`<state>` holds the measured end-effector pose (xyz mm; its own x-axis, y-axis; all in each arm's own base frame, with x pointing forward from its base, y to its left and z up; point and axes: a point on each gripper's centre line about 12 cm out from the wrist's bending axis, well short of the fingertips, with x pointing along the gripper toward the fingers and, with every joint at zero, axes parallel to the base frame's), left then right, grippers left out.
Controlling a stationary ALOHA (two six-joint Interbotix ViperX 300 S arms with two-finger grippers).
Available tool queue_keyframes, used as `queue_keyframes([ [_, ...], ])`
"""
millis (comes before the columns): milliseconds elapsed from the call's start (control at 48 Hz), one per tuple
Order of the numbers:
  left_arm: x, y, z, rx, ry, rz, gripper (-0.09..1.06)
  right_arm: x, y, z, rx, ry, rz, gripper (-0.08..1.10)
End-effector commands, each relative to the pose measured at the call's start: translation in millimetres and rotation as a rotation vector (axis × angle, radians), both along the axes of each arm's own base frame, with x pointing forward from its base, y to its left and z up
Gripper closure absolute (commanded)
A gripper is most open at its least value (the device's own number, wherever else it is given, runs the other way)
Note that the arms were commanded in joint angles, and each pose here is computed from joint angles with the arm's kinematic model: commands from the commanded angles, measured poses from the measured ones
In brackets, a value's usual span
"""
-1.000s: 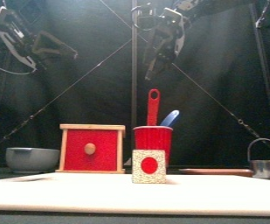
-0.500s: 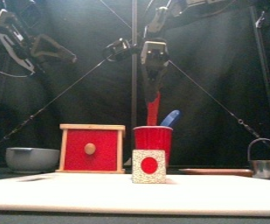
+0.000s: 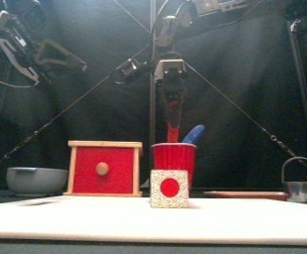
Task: Cut the sushi into 4 pieces with the knife
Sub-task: Pick up the knife at its handle with right hand
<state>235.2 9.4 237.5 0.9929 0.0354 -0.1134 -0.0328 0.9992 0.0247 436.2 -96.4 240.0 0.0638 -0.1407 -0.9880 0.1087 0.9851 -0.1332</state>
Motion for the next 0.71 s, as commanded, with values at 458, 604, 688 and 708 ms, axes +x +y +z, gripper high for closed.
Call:
queue_keyframes([
  [458, 1.7, 0.9, 4.2, -0.001, -0.017, 0.004, 0.96, 2, -10, 25, -0.022, -0.059, 0.003, 0.69],
  [604, 1.7, 0.4, 4.2, 0.001, -0.017, 0.001, 0.95, 1, -14, 43, -0.027, -0.092, -0.009, 0.81],
  [688, 1.7, 0.9, 4.2, -0.001, -0.017, 0.004, 0.95, -1, -14, 60, -0.032, -0.116, -0.012, 0.86],
  [708, 1.7, 0.5, 4.2, -0.001, -0.017, 0.002, 0.95, -3, -14, 67, -0.035, -0.123, -0.015, 0.87],
])
